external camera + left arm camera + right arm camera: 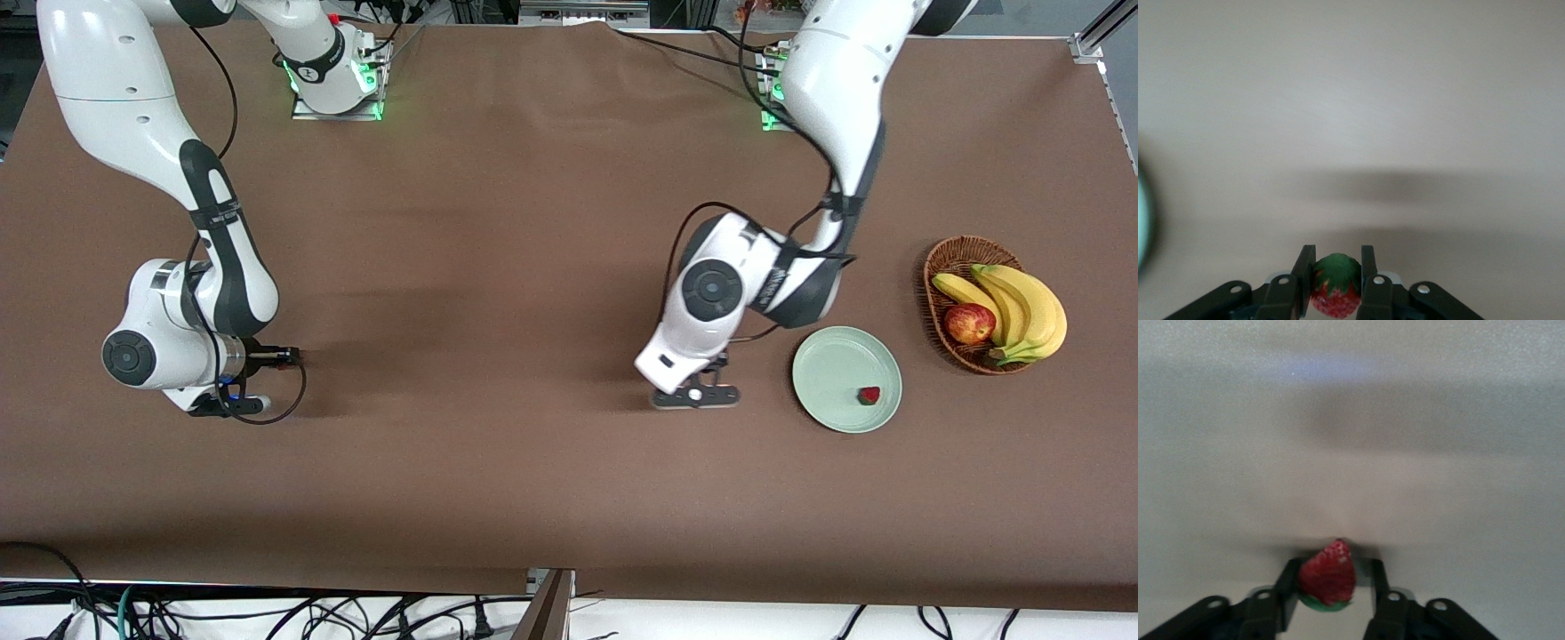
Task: Collect all strawberries into plate
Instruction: 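Place the strawberry on the plate with the left gripper while the right gripper grasps another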
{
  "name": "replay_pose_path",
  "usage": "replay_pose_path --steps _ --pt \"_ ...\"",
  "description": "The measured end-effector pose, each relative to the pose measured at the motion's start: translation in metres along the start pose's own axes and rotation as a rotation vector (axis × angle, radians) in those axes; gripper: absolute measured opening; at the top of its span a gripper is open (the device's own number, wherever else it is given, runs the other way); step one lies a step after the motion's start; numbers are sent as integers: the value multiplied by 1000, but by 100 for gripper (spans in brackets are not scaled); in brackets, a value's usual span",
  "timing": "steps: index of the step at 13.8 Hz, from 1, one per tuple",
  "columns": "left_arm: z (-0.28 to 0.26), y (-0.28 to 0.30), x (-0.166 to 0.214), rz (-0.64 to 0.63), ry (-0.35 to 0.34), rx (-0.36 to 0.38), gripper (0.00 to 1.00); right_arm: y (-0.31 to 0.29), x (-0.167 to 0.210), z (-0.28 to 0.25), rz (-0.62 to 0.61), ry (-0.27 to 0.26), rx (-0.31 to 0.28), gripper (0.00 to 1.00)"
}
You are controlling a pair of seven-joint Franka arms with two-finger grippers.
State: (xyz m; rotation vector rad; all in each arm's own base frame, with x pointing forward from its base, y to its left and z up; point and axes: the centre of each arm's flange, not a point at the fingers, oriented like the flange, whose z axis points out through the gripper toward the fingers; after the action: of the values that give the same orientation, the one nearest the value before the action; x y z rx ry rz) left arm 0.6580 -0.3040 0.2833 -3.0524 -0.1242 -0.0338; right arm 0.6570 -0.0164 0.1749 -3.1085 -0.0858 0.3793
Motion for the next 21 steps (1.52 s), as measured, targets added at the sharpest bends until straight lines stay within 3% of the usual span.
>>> replay_pose_path --steps 1,3,7,10,14,17,21 --pt "-2 -29 11 4 -11 39 32 0 0 -1 0 1 0 31" --pt "9 -88 29 43 -69 98 32 -6 1 -3 0 13 11 31" --pt "37 -192 53 70 -148 106 32 -78 14 -28 57 71 103 31" --pt "60 -240 57 112 -194 99 32 -192 12 -49 184 108 113 31" --pt "107 -230 49 138 -234 103 32 -373 -21 -52 370 238 183 31" --pt "114 -228 48 142 -237 104 57 -469 -49 -26 461 328 291 31" --pt "114 -228 48 142 -237 105 96 -548 -76 8 489 364 381 31"
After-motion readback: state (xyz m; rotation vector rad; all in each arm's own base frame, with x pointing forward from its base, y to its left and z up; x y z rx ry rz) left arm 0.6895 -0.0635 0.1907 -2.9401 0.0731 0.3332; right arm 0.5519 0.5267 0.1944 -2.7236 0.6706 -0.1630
